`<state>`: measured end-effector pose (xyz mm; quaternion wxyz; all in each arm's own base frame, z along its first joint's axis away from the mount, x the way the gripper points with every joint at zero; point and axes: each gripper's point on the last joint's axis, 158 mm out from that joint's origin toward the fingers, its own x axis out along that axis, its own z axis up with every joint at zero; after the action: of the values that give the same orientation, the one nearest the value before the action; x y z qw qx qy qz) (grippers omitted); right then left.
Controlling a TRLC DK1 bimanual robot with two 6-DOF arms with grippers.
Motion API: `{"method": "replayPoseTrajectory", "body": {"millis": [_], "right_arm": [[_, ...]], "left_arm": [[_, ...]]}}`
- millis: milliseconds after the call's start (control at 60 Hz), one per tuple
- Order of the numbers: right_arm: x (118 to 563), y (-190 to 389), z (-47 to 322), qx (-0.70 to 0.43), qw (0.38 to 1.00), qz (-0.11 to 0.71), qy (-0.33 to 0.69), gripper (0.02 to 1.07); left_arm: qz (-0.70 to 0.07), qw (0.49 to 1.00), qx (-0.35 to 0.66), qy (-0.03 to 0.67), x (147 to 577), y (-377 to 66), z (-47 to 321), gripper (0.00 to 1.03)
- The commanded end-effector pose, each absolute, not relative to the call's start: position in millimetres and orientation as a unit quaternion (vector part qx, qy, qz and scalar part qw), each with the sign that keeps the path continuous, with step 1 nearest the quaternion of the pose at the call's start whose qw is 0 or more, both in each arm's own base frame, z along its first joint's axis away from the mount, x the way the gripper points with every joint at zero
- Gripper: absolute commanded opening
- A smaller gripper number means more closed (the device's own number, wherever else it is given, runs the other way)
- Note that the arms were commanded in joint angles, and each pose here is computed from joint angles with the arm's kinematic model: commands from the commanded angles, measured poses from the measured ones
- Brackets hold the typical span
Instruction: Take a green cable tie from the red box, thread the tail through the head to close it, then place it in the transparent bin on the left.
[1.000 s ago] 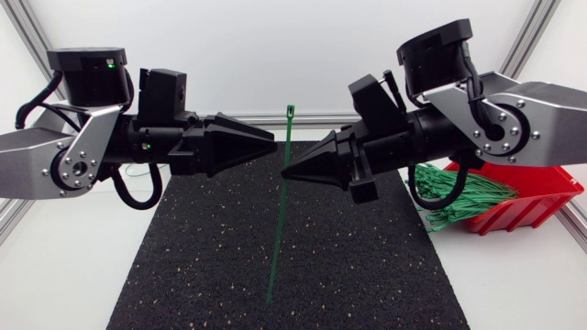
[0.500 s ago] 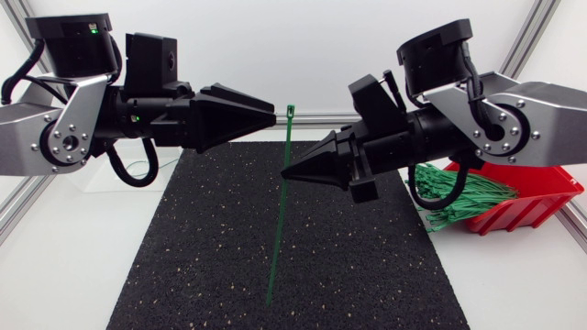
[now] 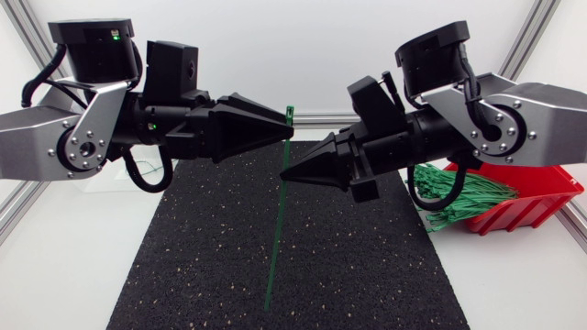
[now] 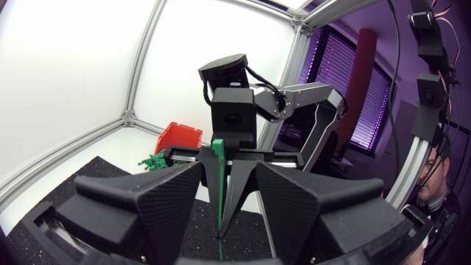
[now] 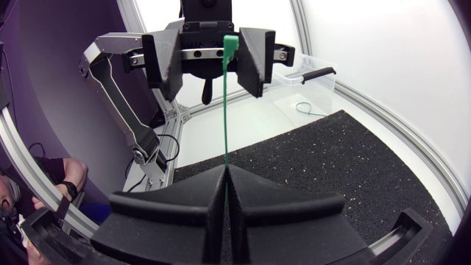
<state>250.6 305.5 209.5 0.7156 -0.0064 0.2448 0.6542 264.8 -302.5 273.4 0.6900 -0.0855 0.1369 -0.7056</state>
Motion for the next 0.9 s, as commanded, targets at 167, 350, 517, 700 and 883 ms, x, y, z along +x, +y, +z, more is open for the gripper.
{"method": "replayPoseTrajectory", "body": {"millis": [167, 350, 517, 700, 883], "right_arm": [[251.8, 303.4, 205.6, 0.003, 0.715, 0.652, 0.253, 0.08], [251.4, 303.1, 205.2, 0.003, 0.715, 0.652, 0.253, 0.08], [250.7, 302.8, 205.1, 0.003, 0.715, 0.652, 0.253, 0.08], [250.0, 302.5, 206.1, 0.003, 0.715, 0.652, 0.251, 0.07], [249.6, 302.7, 206.1, 0.002, 0.716, 0.652, 0.251, 0.07]], "left_arm": [[-0.707, 0.685, -0.094, 0.148, 266.3, -303.6, 263.4, 0.32], [-0.708, 0.685, -0.093, 0.147, 266.0, -304.6, 263.5, 0.26], [-0.706, 0.686, -0.094, 0.149, 266.6, -305.0, 261.5, 0.24], [-0.706, 0.685, -0.094, 0.151, 266.0, -306.3, 259.4, 0.2], [-0.706, 0.685, -0.094, 0.151, 265.8, -306.7, 259.4, 0.2]]}}
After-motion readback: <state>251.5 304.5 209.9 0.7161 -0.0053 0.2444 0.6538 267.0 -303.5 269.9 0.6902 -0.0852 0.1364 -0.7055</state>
